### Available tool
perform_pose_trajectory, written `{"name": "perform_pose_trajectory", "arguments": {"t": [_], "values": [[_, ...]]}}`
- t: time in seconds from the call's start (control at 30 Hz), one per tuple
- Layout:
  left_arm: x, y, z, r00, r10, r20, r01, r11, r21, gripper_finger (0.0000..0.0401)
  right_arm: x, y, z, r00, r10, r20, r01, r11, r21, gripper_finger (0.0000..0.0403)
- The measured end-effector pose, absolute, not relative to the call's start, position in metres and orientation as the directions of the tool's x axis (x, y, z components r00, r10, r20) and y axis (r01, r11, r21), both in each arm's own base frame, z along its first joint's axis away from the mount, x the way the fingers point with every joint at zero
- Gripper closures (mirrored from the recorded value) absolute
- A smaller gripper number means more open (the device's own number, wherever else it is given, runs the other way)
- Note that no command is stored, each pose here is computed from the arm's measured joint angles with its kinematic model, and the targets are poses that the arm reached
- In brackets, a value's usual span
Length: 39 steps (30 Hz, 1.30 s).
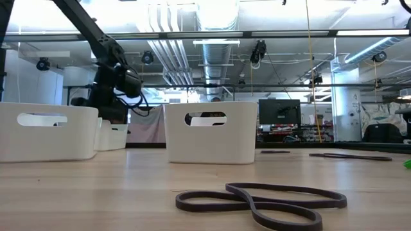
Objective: Sort rubber bands into baskets
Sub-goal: Put the green rubber band into the top white bin
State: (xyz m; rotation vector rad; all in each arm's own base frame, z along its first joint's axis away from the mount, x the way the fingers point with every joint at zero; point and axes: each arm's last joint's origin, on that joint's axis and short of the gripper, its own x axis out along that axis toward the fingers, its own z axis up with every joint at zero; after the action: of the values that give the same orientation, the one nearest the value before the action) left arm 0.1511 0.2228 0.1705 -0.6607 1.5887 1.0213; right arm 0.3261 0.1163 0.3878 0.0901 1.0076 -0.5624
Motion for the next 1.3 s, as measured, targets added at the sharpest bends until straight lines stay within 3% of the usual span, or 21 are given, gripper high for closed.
{"name": "perform_pose_trajectory", "arguments": {"t": [0.3, 0.47, 0.67, 0.9, 1.07, 1.23, 1.3], "values": [[0.147, 0.214, 0.181, -0.219, 0.029, -0.975, -0.821, 0.534, 0.2, 0.0261, 0.273, 0.097, 0.355, 0.228, -0.335, -0.914, 0.678, 0.728, -0.098, 0.0181], [0.148, 0.204, 0.201, -0.011, -0.012, -1.0, -0.837, 0.547, 0.003, 0.0265, 0.249, 0.106, 0.308, 0.1, -0.211, -0.972, 0.734, 0.676, -0.071, 0.0181], [0.141, 0.189, 0.237, 0.139, 0.101, -0.985, -0.849, 0.525, -0.066, 0.0284, 0.242, 0.131, 0.231, 0.037, 0.009, -0.999, 0.718, 0.696, 0.033, 0.0181], [0.134, 0.167, 0.277, 0.411, 0.186, -0.892, -0.78, 0.579, -0.239, 0.0287, 0.23, 0.125, 0.177, -0.066, 0.003, -0.998, 0.755, 0.654, -0.048, 0.0181], [0.132, 0.148, 0.296, 0.498, 0.243, -0.833, -0.732, 0.632, -0.253, 0.0287, 0.231, 0.125, 0.168, -0.03, 0.026, -0.999, 0.744, 0.668, -0.005, 0.0181], [0.136, 0.126, 0.302, 0.557, 0.231, -0.798, -0.676, 0.684, -0.274, 0.0288, 0.237, 0.129, 0.156, 0.057, 0.124, -0.991, 0.723, 0.679, 0.127, 0.0181], [0.14, 0.118, 0.304, 0.579, 0.219, -0.785, -0.648, 0.708, -0.28, 0.0288, 0.237, 0.13, 0.15, 0.044, 0.118, -0.992, 0.724, 0.681, 0.113, 0.0181]]}}
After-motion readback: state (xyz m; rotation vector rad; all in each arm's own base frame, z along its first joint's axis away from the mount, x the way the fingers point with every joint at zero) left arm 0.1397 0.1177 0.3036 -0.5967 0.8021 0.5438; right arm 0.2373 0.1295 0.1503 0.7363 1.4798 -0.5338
